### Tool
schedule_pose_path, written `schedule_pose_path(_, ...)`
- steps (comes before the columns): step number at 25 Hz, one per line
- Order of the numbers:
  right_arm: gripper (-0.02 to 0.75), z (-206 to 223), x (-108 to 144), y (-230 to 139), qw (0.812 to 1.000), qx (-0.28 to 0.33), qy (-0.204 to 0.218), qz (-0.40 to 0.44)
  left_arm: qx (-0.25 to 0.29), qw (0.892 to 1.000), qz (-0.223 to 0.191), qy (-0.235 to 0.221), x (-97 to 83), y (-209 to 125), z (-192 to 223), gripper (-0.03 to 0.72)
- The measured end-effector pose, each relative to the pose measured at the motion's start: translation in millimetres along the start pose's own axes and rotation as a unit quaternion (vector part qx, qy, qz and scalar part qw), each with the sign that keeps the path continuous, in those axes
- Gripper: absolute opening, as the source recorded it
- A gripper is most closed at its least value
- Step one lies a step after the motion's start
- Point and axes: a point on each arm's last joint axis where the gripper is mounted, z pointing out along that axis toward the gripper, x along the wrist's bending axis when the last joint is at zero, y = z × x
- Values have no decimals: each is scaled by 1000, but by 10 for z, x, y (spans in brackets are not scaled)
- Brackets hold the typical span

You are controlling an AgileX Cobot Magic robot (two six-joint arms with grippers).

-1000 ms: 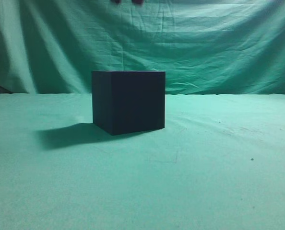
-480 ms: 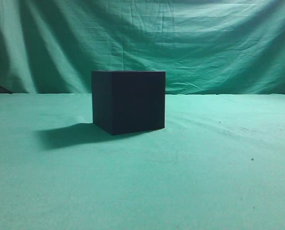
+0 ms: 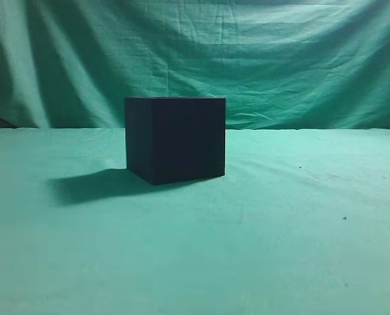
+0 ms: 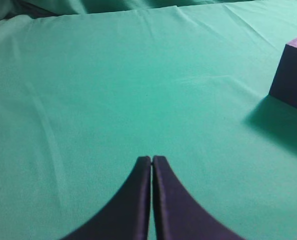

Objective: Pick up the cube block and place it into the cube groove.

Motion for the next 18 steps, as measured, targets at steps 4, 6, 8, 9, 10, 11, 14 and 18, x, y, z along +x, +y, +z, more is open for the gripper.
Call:
schedule_pose_path(4, 0, -88, -78, -238, 1000, -24, 7, 0, 0, 1000, 0, 0, 0, 0, 0, 0)
schedule_pose_path(6, 0, -147, -113, -286, 999, -37, 3, -8, 0, 1000, 0, 0, 0, 0, 0, 0)
schedule_pose_path(8, 0, -202, -144, -307, 998, -56, -2, -27, 0, 1000, 0, 0, 0, 0, 0, 0)
schedule_pose_path(9, 0, -221, -153, -304, 997, -68, -5, -38, 0, 1000, 0, 0, 0, 0, 0, 0)
schedule_pose_path(10, 0, -249, -158, -293, 995, -88, -4, -48, 0, 1000, 0, 0, 0, 0, 0, 0)
schedule_pose_path(11, 0, -269, -163, -278, 992, -109, -4, -57, 0, 1000, 0, 0, 0, 0, 0, 0)
schedule_pose_path(14, 0, -249, -168, -258, 984, -164, -5, -76, 0, 1000, 0, 0, 0, 0, 0, 0)
schedule_pose_path(18, 48, -122, -213, -362, 969, -236, -19, -70, 0, 1000, 0, 0, 0, 0, 0, 0)
